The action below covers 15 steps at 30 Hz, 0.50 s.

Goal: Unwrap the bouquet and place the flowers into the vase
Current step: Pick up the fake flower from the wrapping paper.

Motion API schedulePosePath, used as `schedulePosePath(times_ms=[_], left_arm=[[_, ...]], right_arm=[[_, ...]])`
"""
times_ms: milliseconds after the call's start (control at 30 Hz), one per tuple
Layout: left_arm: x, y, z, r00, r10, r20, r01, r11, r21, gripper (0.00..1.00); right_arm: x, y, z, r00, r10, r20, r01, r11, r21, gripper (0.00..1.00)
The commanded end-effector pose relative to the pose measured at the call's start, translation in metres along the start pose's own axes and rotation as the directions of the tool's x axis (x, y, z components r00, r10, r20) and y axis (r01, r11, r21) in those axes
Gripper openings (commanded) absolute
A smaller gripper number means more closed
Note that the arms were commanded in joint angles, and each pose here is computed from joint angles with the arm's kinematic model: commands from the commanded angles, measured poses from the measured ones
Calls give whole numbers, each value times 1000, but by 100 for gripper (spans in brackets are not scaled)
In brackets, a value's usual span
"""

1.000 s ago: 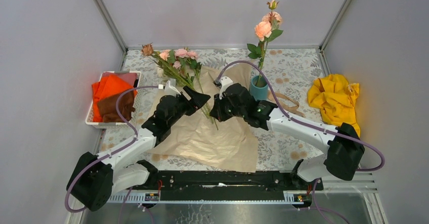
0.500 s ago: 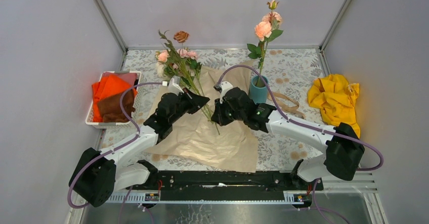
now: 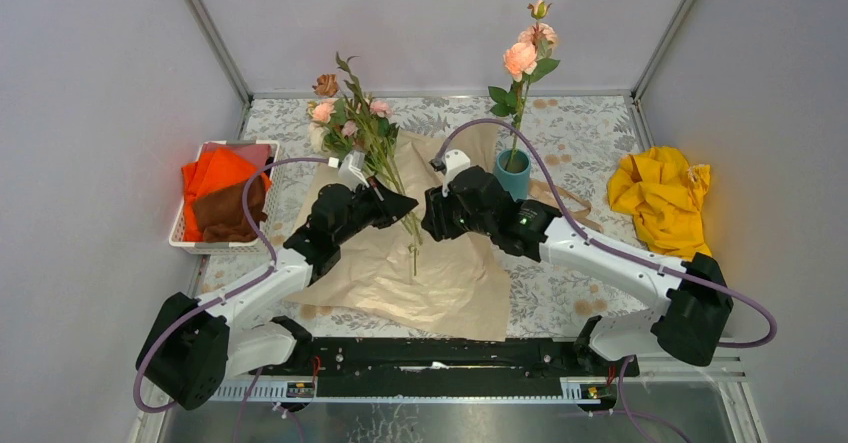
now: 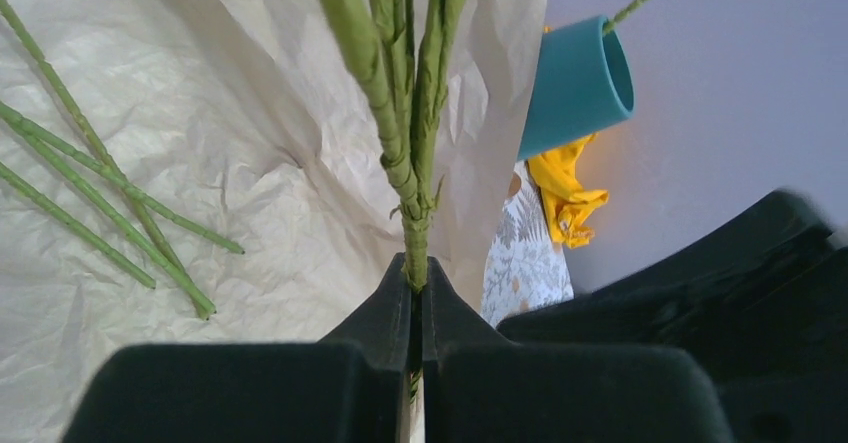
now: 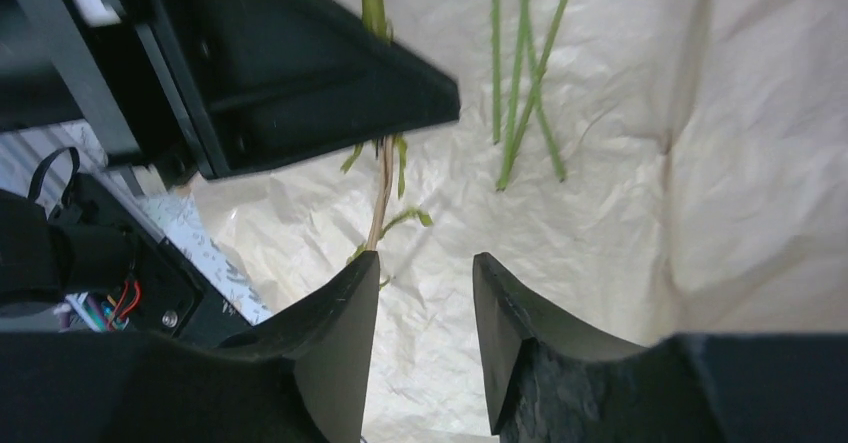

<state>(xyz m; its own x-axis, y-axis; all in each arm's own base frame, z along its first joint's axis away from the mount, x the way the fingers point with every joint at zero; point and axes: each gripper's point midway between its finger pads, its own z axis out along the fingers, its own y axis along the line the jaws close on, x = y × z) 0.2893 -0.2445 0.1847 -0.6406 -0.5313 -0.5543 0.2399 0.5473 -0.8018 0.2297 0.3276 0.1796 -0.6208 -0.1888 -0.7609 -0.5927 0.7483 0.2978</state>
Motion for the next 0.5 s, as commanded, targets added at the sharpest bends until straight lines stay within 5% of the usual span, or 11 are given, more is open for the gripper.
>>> schedulePosePath(times_ms=[0,300,467], left_arm=[[5,-18,-7,995,95,-32,-90,989,119,0],[36,-24,-18,980,126,-153,-94,974,205,0],[52,-28,-20,971,146,-191,-102,969,223,0]], right_arm=[[-55,-2,-31,985,-72,155,61,996,72,48],[-108,-8,-53,949,-146,278,100,980,172,71],[-132,-3,-45,934,-196,299,140,970,197,74]])
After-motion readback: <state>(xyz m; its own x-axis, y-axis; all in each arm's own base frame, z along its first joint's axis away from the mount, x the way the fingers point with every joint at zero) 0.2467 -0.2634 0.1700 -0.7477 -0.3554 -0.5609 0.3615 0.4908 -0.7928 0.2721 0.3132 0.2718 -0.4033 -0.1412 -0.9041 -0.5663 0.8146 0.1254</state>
